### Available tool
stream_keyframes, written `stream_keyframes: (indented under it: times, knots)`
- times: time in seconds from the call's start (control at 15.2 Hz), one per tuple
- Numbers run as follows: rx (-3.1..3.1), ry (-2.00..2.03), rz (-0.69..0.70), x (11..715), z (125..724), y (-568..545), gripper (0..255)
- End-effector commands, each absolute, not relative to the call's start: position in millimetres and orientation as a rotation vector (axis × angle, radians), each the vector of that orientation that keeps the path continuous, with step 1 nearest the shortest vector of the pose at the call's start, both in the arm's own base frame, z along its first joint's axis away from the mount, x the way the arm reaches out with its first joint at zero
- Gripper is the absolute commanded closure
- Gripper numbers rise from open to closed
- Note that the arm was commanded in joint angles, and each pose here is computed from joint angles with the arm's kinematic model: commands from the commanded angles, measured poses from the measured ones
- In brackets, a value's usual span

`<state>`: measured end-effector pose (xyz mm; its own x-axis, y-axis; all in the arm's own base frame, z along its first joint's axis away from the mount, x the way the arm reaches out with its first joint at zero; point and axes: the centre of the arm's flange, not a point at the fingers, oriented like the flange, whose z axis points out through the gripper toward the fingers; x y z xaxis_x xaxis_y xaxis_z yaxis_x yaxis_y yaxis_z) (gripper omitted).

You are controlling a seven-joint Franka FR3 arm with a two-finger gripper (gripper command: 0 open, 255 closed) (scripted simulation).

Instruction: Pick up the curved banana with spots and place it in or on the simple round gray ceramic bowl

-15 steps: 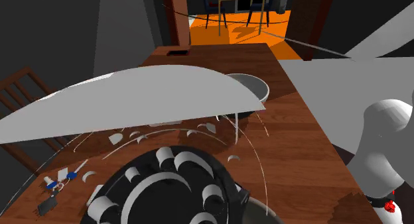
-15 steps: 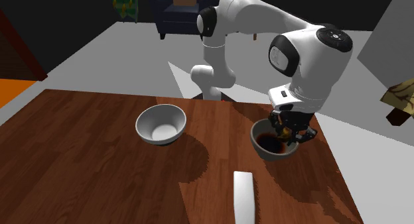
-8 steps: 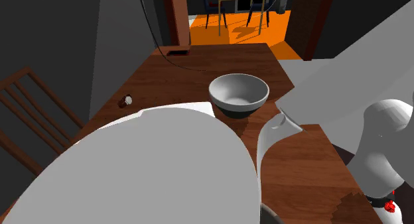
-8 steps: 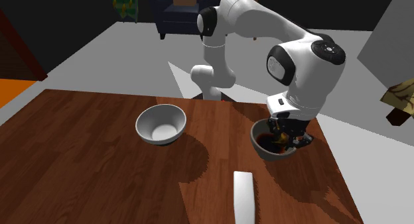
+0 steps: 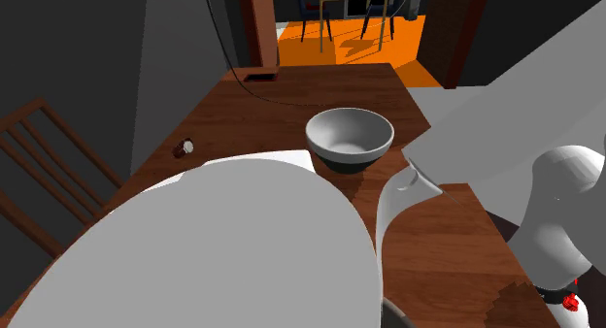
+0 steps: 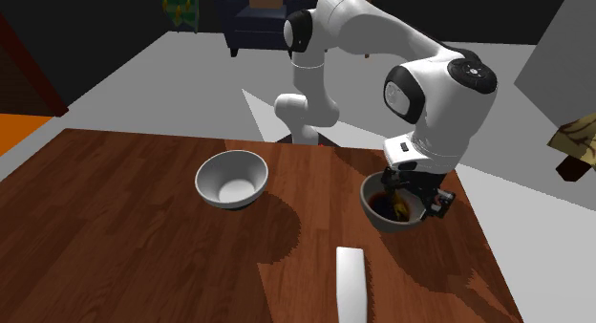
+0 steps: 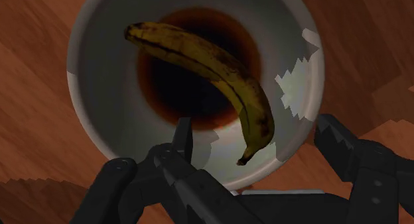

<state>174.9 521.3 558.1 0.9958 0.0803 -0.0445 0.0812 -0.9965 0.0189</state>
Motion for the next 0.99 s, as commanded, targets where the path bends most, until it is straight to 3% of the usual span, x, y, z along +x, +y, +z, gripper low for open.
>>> stream_keyframes:
  times: [0.0,0.4,0.92]
  knots:
    - [3.118,0.126,-0.068,175,558,521,0]
    - [3.118,0.126,-0.068,177,608,522,0]
    - [3.118,0.126,-0.068,177,608,522,0]
